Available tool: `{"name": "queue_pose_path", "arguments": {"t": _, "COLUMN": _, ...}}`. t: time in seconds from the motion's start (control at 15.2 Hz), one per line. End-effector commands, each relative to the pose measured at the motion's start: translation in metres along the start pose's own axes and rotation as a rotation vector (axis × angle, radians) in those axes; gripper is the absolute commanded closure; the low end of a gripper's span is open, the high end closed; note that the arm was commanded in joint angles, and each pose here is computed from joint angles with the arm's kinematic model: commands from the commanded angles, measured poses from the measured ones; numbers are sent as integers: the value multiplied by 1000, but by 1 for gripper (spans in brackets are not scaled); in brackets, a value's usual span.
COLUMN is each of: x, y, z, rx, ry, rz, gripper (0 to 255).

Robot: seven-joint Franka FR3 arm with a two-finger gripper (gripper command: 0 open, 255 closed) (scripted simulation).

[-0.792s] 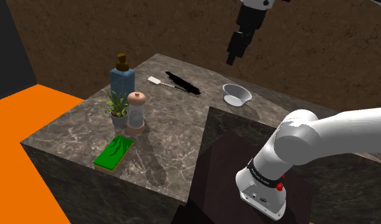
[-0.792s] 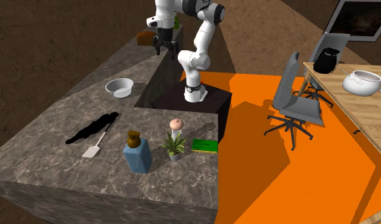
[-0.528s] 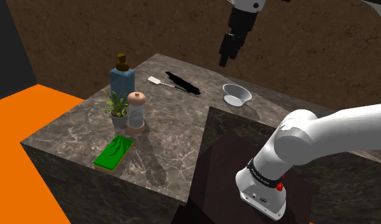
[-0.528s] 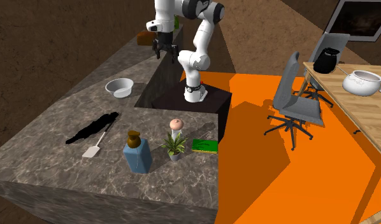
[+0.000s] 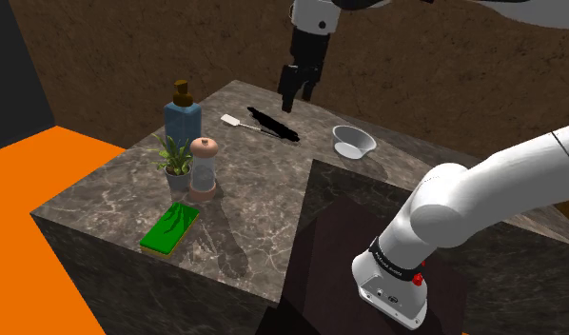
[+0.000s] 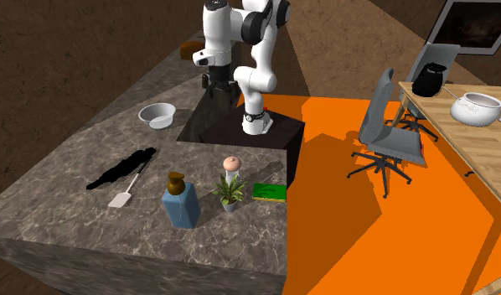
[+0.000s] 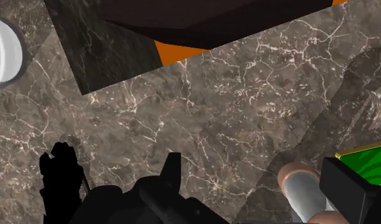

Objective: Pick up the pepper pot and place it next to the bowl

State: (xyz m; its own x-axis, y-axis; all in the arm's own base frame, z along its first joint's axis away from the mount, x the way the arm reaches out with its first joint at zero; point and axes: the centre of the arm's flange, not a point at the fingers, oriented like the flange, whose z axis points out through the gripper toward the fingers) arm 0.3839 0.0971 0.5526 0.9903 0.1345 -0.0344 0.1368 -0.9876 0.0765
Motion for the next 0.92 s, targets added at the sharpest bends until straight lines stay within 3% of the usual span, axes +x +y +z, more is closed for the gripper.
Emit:
{"name": "queue_pose_path", "arguments": {"t": 0.0, "x": 23, "y": -11, "z": 11, "rx": 9, "ry": -5, "rz": -4, "gripper": 0}}
{"name": "queue_pose_path", "arguments": {"t": 0.86, "x": 150, "y": -103, "z": 81, "rx": 61, "ry": -41, "rz": -29, "gripper": 0}}
